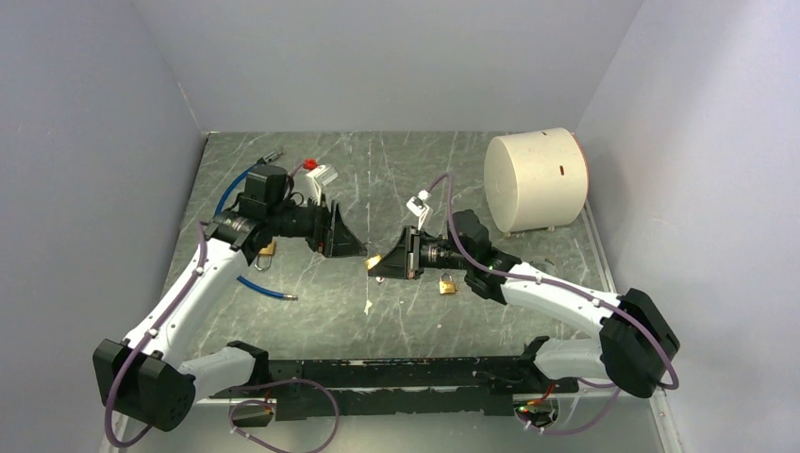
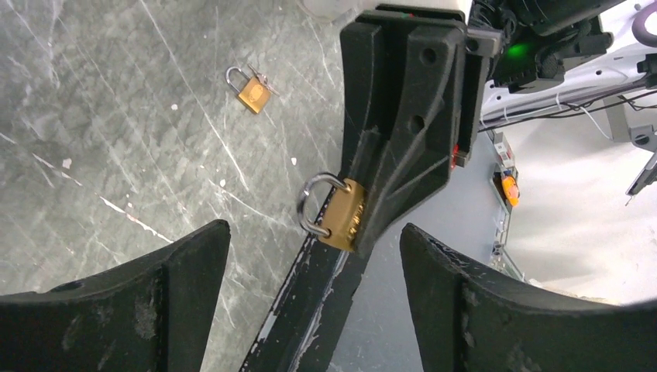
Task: Lock with the key
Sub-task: Lock the lock.
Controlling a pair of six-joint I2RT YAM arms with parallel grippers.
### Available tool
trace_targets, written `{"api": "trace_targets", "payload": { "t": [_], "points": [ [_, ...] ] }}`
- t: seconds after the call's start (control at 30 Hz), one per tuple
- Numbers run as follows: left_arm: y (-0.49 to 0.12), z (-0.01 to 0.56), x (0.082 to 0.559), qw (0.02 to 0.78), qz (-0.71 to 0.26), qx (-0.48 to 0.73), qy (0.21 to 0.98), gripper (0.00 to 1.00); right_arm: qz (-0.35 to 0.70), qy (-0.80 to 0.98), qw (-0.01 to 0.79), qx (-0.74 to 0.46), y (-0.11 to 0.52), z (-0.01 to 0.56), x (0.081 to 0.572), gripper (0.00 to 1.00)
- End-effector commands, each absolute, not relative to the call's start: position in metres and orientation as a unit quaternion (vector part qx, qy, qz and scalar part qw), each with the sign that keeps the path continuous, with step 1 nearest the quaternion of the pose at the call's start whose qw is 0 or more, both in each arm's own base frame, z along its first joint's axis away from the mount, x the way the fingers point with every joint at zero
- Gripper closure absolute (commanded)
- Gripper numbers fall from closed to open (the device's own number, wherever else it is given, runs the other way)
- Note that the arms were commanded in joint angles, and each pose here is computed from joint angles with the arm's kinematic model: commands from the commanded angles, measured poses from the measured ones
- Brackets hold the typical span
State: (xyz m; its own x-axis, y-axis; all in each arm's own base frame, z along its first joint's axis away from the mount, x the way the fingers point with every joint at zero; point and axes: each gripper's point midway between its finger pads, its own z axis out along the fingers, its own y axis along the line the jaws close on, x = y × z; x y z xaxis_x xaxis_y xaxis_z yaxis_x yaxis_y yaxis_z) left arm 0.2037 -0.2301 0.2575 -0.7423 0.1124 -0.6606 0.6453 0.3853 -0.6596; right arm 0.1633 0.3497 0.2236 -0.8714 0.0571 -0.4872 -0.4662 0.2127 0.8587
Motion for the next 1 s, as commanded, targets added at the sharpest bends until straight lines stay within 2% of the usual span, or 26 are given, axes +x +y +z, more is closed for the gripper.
{"api": "trace_targets", "payload": {
  "t": [0.0, 0.23, 0.47, 0.83, 0.97],
  "points": [
    [-0.235, 0.267, 0.218, 0.301, -0.502, 0.264, 0.767, 0.19, 0.649, 0.700, 0.240, -0.177, 0.351, 0.257, 0.153, 1.00],
    [-0.242, 0.279, 0.212, 0.295, -0.534, 0.292, 0.736, 0.27, 0.652, 0.697, 0.241, -0.179, 0.349, 0.259, 0.151, 1.00],
    [-0.243, 0.279, 0.201, 0.272, -0.555, 0.315, 0.720, 0.39, 0.661, 0.689, 0.237, -0.181, 0.351, 0.265, 0.150, 1.00],
    [-0.247, 0.277, 0.201, 0.253, -0.573, 0.319, 0.711, 0.77, 0.657, 0.693, 0.242, -0.172, 0.352, 0.263, 0.154, 1.00],
    [-0.247, 0.279, 0.197, 0.250, -0.581, 0.326, 0.702, 0.95, 0.661, 0.692, 0.239, -0.164, 0.354, 0.261, 0.156, 1.00]
  ]
}}
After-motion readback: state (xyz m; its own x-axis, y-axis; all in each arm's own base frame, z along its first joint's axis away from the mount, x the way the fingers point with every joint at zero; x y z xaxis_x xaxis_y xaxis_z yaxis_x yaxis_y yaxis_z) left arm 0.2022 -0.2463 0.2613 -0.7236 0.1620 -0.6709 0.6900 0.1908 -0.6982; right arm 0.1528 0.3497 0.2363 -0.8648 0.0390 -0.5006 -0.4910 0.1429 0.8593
